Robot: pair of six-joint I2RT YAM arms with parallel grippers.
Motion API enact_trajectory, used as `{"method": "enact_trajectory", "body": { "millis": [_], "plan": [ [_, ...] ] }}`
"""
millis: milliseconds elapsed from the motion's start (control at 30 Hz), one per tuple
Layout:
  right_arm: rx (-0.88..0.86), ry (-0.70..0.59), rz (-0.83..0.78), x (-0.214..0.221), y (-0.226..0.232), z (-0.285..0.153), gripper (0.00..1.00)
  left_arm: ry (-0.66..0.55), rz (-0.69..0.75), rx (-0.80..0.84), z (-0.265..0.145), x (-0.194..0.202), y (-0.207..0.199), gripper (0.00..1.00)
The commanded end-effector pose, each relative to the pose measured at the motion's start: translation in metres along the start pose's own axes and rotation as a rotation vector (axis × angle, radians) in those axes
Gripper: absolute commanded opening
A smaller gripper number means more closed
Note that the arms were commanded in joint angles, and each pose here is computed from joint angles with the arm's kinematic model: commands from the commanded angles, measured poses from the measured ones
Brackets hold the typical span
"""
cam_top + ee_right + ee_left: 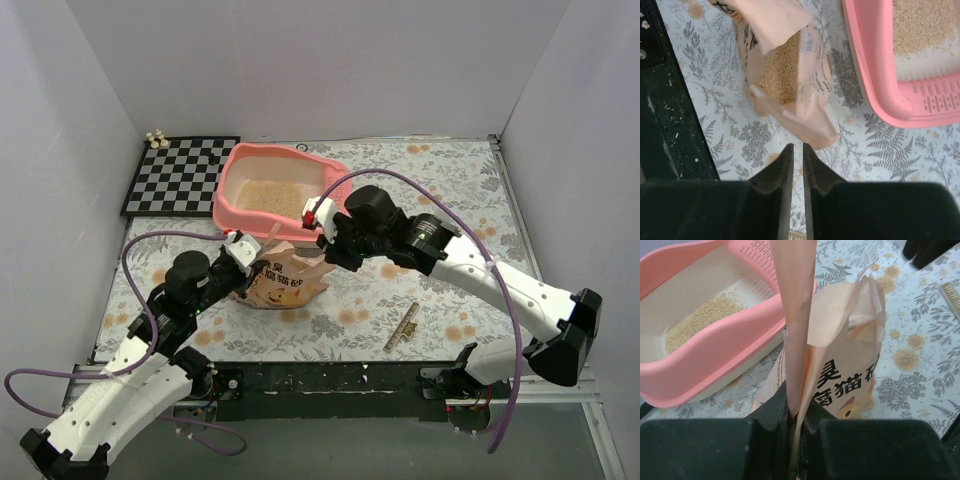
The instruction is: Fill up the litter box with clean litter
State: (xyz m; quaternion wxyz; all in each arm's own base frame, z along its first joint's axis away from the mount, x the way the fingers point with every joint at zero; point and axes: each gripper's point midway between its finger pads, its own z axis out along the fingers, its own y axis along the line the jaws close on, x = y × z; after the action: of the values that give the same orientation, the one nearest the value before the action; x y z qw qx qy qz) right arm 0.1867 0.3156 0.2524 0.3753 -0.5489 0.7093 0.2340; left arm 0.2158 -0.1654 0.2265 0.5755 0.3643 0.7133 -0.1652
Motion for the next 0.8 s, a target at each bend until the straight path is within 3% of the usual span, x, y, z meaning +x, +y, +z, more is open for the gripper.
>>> {"method": "enact_trajectory", "body": {
  "millis": [0, 133, 500, 767],
  "plan": [
    [-0.009, -0.019, -0.044, -0.013, -0.01, 0.02, 0.04, -0.291, -0.069, 0.105, -0.02, -0.057, -0.023, 0.0],
    [-0.084, -0.029, -0.058, -0.017, -0.002, 0.036, 0.01, -0.342, -0.076, 0.081, -0.037, -0.055, -0.024, 0.0],
    [-0.307, -0.042, -0.087, -0.022, 0.033, 0.044, 0.01, -0.262, -0.12, 0.067, -0.042, -0.022, -0.028, 0.0],
    [-0.341, 0.02, -0.093, -0.012, 0.036, 0.068, 0.01, -0.292, -0.116, 0.067, -0.046, -0.02, -0.03, 0.0]
  ]
}}
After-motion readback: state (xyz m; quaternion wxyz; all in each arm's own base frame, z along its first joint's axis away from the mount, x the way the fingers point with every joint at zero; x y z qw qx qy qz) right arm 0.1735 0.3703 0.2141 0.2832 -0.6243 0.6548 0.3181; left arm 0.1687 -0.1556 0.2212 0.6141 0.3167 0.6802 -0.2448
